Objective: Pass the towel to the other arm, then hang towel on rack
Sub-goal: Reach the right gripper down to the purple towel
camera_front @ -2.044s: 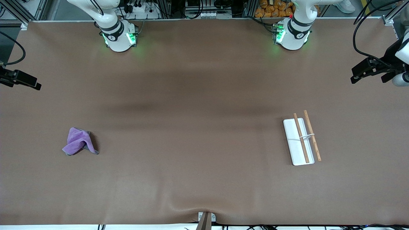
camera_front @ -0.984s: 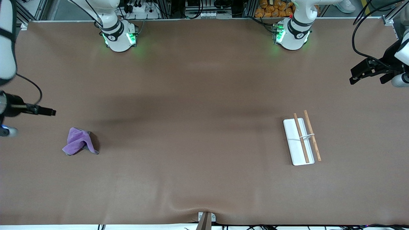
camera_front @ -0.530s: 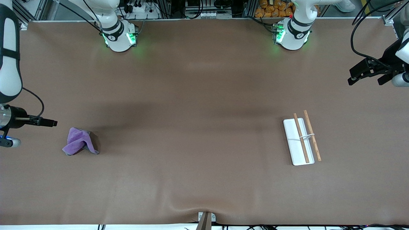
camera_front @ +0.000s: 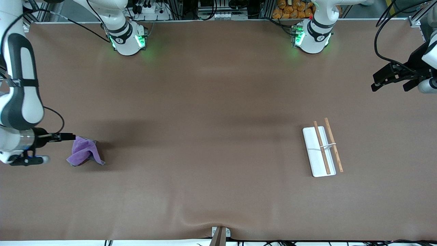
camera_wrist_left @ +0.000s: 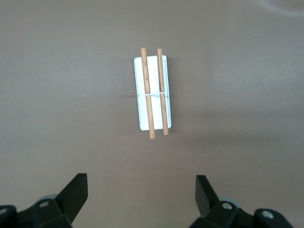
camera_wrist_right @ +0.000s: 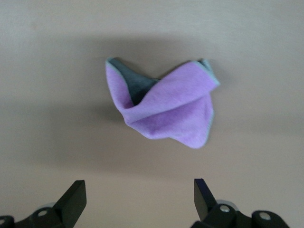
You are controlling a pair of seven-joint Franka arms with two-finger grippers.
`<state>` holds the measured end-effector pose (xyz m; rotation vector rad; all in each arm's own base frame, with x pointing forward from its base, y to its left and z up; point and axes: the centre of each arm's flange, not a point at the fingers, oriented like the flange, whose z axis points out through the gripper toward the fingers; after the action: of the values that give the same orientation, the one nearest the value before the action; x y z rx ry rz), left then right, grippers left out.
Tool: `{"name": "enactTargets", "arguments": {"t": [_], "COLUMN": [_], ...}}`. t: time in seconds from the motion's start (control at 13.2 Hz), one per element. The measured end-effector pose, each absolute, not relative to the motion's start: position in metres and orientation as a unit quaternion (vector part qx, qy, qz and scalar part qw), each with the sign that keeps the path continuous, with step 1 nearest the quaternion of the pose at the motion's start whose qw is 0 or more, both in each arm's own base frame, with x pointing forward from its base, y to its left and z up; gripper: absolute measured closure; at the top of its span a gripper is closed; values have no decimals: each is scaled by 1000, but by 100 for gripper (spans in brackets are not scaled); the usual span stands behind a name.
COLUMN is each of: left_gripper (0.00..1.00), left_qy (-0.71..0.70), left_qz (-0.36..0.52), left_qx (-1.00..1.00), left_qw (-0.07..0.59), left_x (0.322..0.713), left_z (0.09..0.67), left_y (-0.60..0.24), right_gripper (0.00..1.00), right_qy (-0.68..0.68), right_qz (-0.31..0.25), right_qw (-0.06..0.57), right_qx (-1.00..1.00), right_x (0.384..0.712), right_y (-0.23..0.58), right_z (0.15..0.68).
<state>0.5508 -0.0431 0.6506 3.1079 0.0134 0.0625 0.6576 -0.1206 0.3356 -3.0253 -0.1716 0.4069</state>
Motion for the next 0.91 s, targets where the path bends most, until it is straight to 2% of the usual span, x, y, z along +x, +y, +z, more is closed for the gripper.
{"name": "enactTargets", "arguments": {"t": [0.23,0.53,0.91], "left_gripper": [0,0,0], "left_qy": [4,4,4], "left_qz": [20,19,19], "left_qx": [1000,1000,1000], "left_qw": [17,17,17], "left_x": [553,554,554], "left_z": [648,647,646], "left_y": [-43,-43,-43], "right_gripper": [0,0,0], "right_qy": [-131,-254,-337], "right_qz": [124,88,99], "right_qw": [46,6,17], "right_qx": [-983,-963,-936], "right_x": [664,679,681], "right_y": [-105,-99,-106], "right_z": [330,327,289]}}
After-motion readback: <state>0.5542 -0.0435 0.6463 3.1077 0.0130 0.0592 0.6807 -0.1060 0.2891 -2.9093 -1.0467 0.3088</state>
